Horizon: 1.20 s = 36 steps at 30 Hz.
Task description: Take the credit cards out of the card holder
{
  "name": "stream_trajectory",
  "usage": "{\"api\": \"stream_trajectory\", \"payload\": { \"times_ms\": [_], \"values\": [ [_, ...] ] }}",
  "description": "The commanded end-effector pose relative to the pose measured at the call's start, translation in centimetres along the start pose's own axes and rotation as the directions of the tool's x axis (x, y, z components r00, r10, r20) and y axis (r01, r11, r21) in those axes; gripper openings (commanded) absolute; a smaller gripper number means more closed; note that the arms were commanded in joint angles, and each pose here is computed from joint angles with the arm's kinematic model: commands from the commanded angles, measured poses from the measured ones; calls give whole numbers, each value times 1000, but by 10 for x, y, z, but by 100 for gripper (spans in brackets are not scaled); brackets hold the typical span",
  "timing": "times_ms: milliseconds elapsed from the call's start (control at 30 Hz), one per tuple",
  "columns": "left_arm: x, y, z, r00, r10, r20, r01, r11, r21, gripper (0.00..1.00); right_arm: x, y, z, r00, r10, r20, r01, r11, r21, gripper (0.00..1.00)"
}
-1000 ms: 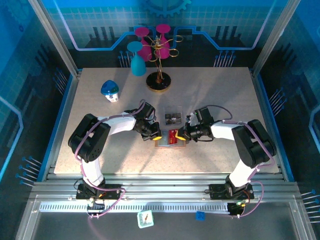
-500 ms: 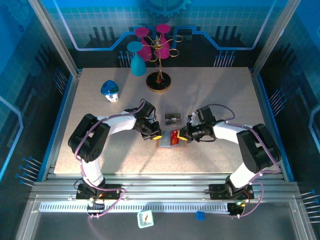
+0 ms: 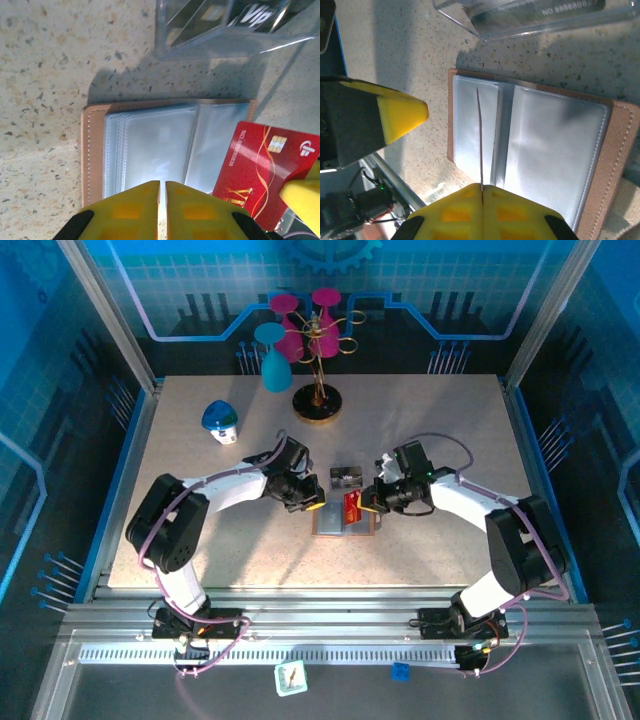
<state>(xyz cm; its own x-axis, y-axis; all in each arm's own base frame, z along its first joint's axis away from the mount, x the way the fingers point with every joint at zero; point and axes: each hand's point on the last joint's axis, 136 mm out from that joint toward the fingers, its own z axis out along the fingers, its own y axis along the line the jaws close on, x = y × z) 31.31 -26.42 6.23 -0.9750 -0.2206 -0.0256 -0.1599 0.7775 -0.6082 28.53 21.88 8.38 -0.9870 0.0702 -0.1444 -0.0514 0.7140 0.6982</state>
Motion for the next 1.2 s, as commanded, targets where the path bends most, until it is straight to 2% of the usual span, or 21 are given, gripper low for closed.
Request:
{"api": "stream_trajectory", "payload": {
  "times_ms": [0, 167, 400, 533, 667, 767, 1000, 1167],
  "values": [
    [-4, -1, -11, 998, 31, 52, -31, 999, 6, 11, -9, 9, -18, 989, -149, 3, 149, 988, 41, 0],
    [-9, 3, -18, 995, 22, 93, -22, 1000, 6, 12, -18, 19, -29, 932, -363, -21, 364, 929, 65, 0],
    [-18, 6, -29, 985, 11, 172, -18, 999, 38, 12, -43, 17, -41, 806, -580, -115, 591, 788, 169, 0],
    [-20, 7, -34, 980, 16, 196, -26, 998, 50, 13, -55, 28, -45, 671, -726, -149, 741, 654, 150, 0],
    [-21, 8, -37, 979, 15, 205, -26, 998, 52, 13, -55, 39, -44, 479, -860, -178, 877, 476, 65, 0],
    [-21, 10, -38, 978, 12, 208, -23, 998, 51, 13, -61, 38, -43, 378, -897, -230, 925, 379, 43, 0],
    [-24, 11, -41, 976, 4, 216, -15, 999, 50, 13, -82, 32, -37, 215, -908, -359, 975, 222, 21, 0],
    [-26, 10, -44, 976, 2, 218, -13, 999, 50, 13, -101, 38, -35, 131, -915, -382, 991, 137, 13, 0]
  ]
}}
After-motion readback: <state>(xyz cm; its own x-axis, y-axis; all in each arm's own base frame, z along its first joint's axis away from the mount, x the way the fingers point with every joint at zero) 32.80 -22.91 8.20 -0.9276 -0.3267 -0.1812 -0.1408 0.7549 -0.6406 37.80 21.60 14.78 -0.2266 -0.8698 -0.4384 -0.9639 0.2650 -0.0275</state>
